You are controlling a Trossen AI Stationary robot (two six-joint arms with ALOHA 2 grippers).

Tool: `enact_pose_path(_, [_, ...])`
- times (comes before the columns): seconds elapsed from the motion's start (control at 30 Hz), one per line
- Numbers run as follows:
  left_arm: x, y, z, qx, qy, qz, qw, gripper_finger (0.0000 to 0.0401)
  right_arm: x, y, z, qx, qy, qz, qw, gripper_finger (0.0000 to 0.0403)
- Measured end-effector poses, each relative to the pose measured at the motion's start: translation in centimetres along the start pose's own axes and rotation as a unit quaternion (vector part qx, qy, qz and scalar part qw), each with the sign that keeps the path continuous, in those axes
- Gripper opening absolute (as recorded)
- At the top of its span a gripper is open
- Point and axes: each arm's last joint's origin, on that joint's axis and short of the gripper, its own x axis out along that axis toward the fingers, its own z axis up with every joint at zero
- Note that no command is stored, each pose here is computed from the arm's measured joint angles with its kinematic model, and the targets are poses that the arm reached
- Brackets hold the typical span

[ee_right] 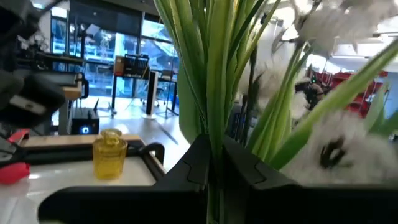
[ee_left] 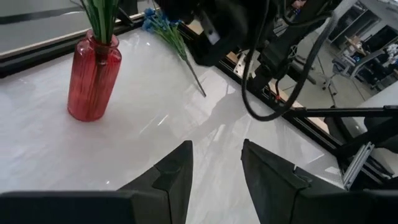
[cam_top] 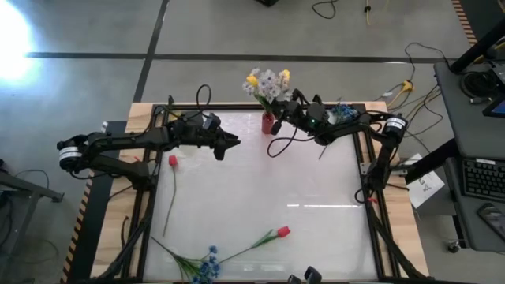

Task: Sort flowers into vase by color
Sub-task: Put the white flowers into the red vase

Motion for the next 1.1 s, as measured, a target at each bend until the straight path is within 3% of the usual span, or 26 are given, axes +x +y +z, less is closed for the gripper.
enact_pose_path(0.33, [0.0,0.1,0.0,0.023,0.000,0.003,1.000,0.0127,-0.4,1.0,-1.6,-0.023,0.023,0.021,0.999,0.0024])
enact_pose_path(0.6, [-0.7,0.4,0.0,0.029,0.020,0.019,0.999,0.0135,-0.6,1.7,-1.5,-0.038,0.032,0.031,0.998,0.0111])
enact_pose_path(0.83, [-2.1,-1.0,2.2,0.078,0.113,0.059,0.989,0.0146,-0.7,1.4,0.2,-0.009,0.066,0.037,0.997,0.0179])
enact_pose_path(1.1, [-4.9,-1.8,2.3,0.046,0.260,0.108,0.959,0.0146,-1.8,0.9,2.6,-0.019,0.133,0.052,0.990,0.0216])
